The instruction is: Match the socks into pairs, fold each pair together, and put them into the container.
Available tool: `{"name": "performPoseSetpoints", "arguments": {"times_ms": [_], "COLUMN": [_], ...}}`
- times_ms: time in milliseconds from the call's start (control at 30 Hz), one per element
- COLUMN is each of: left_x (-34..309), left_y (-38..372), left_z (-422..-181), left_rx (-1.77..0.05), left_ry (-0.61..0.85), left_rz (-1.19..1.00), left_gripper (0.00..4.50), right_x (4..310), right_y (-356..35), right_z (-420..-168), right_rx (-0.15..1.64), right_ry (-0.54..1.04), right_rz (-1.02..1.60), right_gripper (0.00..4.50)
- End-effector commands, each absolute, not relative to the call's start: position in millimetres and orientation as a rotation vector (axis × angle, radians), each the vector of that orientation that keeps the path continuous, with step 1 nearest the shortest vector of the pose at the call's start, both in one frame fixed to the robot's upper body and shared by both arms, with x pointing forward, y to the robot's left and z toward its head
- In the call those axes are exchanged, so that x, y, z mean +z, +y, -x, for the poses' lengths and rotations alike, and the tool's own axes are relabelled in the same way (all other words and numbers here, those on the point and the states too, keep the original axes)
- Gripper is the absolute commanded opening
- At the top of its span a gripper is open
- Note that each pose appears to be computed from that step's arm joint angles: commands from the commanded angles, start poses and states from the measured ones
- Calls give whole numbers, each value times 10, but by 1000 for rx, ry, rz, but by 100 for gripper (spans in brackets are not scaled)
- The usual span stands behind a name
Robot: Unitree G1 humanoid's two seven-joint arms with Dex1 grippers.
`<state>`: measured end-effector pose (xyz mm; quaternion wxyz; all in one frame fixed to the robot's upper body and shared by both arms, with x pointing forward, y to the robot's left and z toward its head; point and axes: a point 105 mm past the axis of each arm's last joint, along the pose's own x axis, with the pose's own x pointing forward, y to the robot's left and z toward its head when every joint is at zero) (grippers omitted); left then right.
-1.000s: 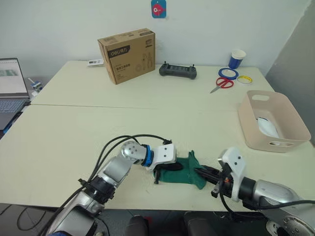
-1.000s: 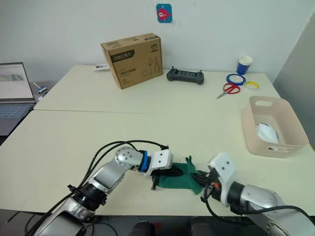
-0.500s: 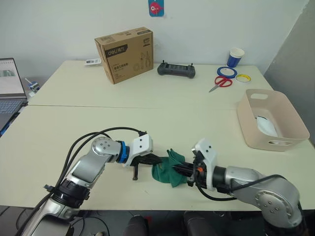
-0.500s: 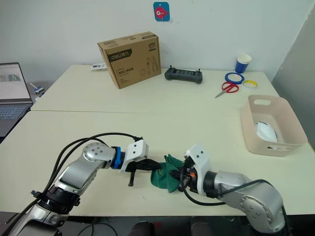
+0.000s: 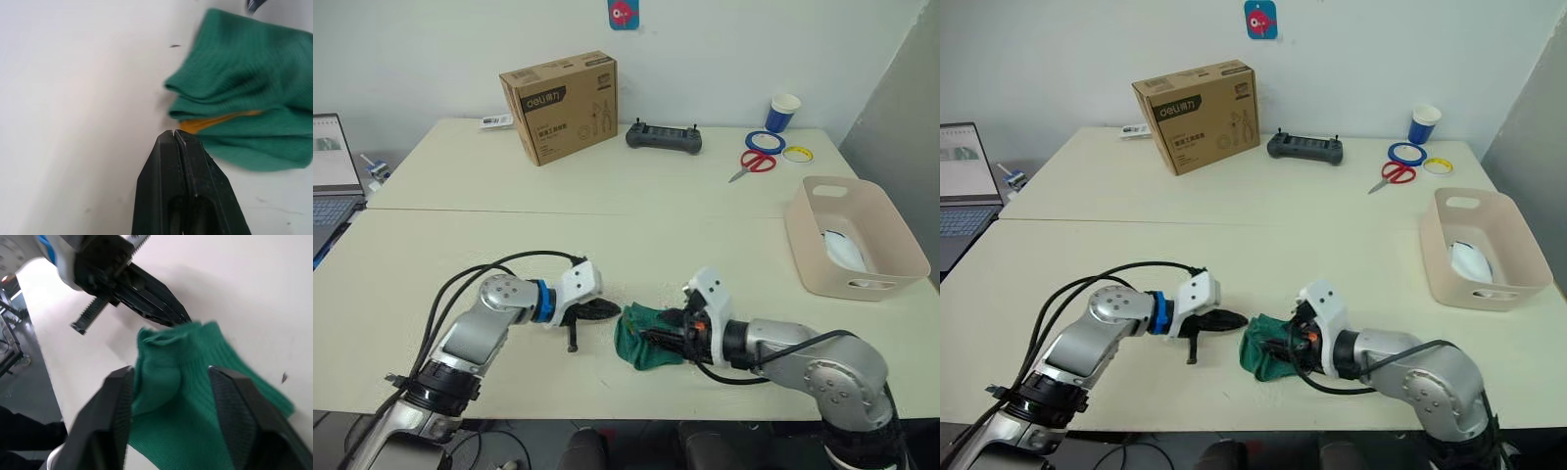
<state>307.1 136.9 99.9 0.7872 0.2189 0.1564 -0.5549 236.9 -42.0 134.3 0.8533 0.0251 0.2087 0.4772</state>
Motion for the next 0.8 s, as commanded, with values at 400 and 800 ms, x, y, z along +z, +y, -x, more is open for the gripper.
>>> {"name": "performPoseSetpoints", "arguments": {"times_ms": [400, 800], "left_x": [1314, 912], "left_y": [909, 999], "left_z": [-2798, -2818], "left_rx": [-1519, -1507], "left_ry": [216, 304], "left_rz": [-512, -613], "left_gripper": [0, 0], "right_x": [1061, 888], "right_y": [-470, -742], "right_z": [-2510, -2594], "right_rx": [955, 894], "right_ry": [350, 344], "right_rz": [249, 371], "right_gripper": [6, 6]}}
